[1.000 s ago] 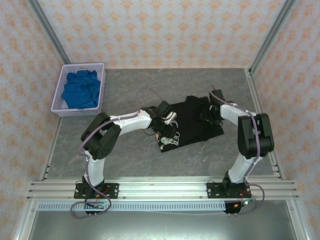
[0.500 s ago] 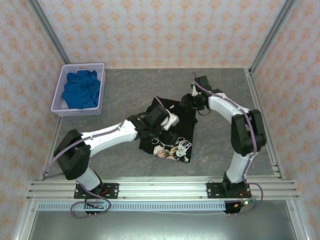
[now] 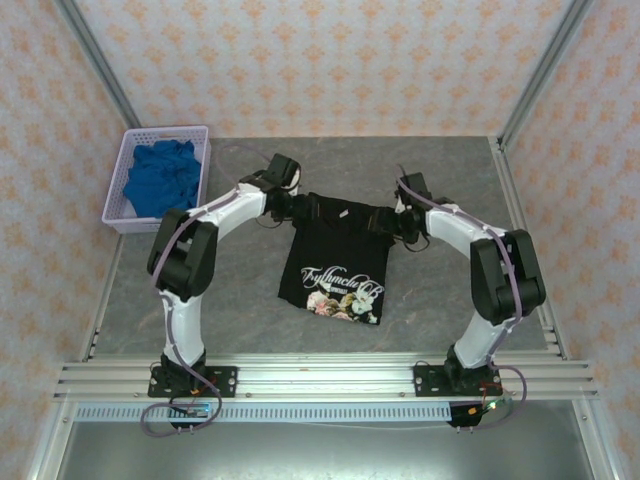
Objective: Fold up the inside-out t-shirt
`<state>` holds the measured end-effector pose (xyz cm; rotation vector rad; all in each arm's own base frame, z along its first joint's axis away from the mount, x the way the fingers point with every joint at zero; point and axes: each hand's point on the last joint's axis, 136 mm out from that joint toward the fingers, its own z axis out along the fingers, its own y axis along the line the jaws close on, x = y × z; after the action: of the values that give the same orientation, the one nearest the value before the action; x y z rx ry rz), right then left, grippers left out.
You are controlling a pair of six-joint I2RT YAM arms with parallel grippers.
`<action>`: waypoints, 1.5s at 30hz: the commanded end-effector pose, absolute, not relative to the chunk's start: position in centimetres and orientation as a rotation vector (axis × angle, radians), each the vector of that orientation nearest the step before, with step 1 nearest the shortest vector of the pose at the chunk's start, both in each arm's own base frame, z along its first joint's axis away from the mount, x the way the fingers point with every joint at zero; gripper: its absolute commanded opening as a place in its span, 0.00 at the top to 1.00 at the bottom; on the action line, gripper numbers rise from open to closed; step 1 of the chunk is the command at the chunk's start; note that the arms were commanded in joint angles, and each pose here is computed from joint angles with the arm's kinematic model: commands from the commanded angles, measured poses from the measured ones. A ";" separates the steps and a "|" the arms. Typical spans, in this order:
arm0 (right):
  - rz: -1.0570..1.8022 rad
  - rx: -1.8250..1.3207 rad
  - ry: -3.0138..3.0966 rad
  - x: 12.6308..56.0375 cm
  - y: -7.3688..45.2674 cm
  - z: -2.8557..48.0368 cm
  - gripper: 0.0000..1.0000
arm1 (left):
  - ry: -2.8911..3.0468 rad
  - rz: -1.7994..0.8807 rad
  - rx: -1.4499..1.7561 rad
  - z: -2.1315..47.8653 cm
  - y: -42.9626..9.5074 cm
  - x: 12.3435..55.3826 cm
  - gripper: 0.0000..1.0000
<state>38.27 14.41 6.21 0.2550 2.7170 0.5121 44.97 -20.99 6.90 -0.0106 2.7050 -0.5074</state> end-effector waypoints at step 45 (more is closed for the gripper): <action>1.069 0.451 2.244 43.1 15.8 13.1 1.00 | 2.510 -0.880 0.143 15.4 -23.1 49.2 1.00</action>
<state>42.45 16.14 11.12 0.4784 2.3208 1.0468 48.20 -23.80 12.16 0.1148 2.6010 -0.8643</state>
